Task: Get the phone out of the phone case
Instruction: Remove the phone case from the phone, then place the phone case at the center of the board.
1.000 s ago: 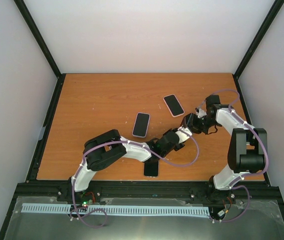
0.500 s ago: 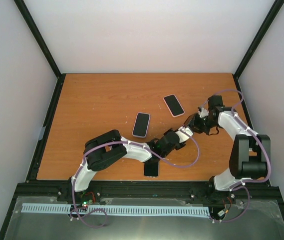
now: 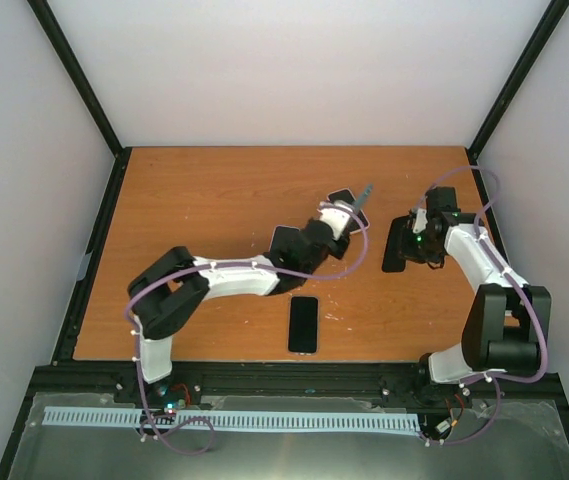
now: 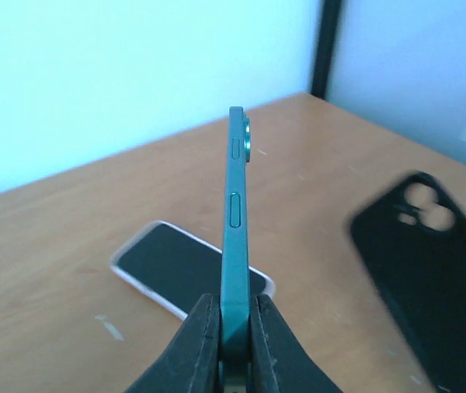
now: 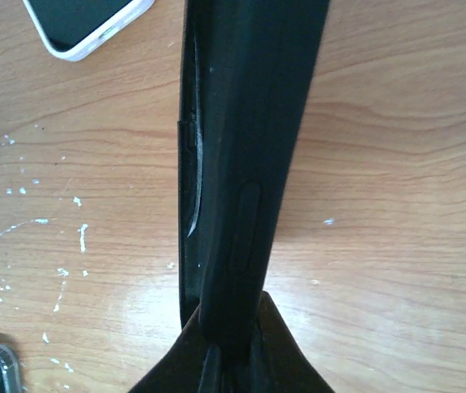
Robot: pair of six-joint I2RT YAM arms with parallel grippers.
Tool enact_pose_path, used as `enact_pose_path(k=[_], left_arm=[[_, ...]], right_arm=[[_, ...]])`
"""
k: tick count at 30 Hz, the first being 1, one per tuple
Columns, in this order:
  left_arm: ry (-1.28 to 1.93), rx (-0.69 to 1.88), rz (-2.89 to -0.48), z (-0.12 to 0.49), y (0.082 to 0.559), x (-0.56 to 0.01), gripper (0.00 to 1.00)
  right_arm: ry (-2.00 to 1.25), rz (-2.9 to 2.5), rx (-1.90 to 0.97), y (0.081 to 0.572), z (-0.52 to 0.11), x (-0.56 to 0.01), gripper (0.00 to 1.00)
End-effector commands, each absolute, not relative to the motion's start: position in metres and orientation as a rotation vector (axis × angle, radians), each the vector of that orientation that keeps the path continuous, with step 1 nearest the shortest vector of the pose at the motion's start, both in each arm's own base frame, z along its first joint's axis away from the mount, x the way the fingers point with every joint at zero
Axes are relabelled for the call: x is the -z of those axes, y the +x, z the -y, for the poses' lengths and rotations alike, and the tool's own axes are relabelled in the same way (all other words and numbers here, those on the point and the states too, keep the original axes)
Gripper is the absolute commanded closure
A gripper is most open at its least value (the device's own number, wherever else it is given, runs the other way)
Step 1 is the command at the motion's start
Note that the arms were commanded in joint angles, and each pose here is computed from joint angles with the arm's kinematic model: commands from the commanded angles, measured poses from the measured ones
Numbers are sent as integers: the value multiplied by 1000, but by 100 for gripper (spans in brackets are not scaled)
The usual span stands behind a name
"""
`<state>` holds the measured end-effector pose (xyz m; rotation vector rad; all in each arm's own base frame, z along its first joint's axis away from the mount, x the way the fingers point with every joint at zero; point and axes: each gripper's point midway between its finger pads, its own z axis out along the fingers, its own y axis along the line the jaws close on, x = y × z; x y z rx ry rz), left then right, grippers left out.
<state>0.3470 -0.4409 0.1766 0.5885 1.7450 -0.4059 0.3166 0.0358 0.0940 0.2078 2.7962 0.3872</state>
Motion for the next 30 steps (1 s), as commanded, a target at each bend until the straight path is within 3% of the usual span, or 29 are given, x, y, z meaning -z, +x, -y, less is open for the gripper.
enact_pose_path(k=[1, 12, 30], left_arm=[[412, 475, -1728, 413, 362, -217, 100], [524, 246, -1820, 398, 338, -185, 100], [596, 121, -1882, 405, 310, -160, 100]], right_arm=[[84, -2766, -266, 326, -12, -117, 97], [-380, -2776, -331, 346, 57, -121, 97], [-210, -2923, -602, 361, 120, -66, 97]])
